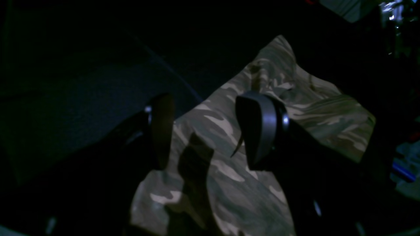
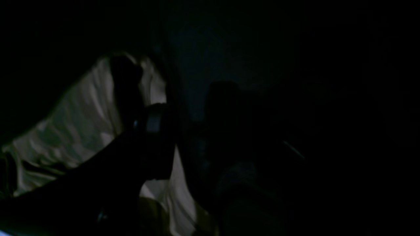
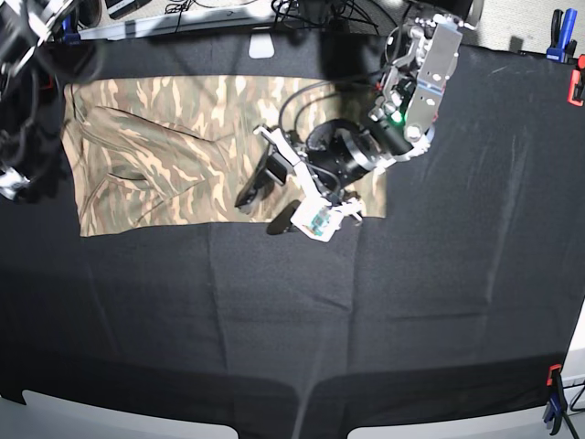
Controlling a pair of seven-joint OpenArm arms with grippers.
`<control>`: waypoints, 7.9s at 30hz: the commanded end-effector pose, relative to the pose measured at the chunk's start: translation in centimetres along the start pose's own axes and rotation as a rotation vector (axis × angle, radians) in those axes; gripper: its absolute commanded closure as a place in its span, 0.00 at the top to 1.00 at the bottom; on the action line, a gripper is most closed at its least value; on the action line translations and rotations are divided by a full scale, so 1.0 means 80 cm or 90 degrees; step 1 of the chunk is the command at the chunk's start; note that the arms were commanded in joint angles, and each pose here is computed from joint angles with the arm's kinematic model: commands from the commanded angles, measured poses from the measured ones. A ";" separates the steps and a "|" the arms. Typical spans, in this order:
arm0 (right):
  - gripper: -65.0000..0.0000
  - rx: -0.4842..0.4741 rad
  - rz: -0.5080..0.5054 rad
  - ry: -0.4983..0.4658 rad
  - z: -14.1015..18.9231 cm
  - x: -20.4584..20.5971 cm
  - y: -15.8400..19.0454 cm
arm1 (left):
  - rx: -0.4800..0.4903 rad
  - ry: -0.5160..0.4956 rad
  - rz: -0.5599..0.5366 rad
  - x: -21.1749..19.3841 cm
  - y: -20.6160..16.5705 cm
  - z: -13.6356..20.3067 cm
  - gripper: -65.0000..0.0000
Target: Layout the t-shirt on the table in an organized manner, then fold the t-shirt properly
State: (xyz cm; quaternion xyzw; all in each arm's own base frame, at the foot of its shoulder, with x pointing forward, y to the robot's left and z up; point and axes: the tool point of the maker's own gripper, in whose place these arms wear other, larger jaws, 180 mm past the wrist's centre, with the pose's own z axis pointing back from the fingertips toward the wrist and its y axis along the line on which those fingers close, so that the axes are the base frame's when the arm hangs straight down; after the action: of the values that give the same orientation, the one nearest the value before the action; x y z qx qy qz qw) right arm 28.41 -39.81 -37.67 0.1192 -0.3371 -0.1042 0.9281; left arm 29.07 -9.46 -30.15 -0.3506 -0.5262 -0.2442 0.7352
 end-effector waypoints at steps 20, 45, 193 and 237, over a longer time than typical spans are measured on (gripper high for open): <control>0.52 0.233 -0.044 0.050 -0.029 -0.005 0.100 | -0.011 -0.041 -0.002 0.024 -0.005 -0.002 0.49; 0.52 0.246 -0.043 0.028 0.007 0.027 0.082 | -0.011 -0.039 -0.002 0.024 -0.005 -0.002 0.49; 0.00 0.032 0.126 -0.045 0.002 0.183 0.061 | -0.011 -0.025 -0.002 0.018 -0.005 -0.002 0.49; 0.00 0.227 0.191 -0.049 -0.077 0.097 0.291 | -0.010 0.189 -0.004 -0.056 -0.004 0.007 0.49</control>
State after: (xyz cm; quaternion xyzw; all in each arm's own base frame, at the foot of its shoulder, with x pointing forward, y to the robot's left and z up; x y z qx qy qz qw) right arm 39.56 -18.80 -33.16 0.2214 -0.3634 0.0832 0.9011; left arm 26.30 -8.63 -35.92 -0.3009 -0.3863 -0.3029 0.8176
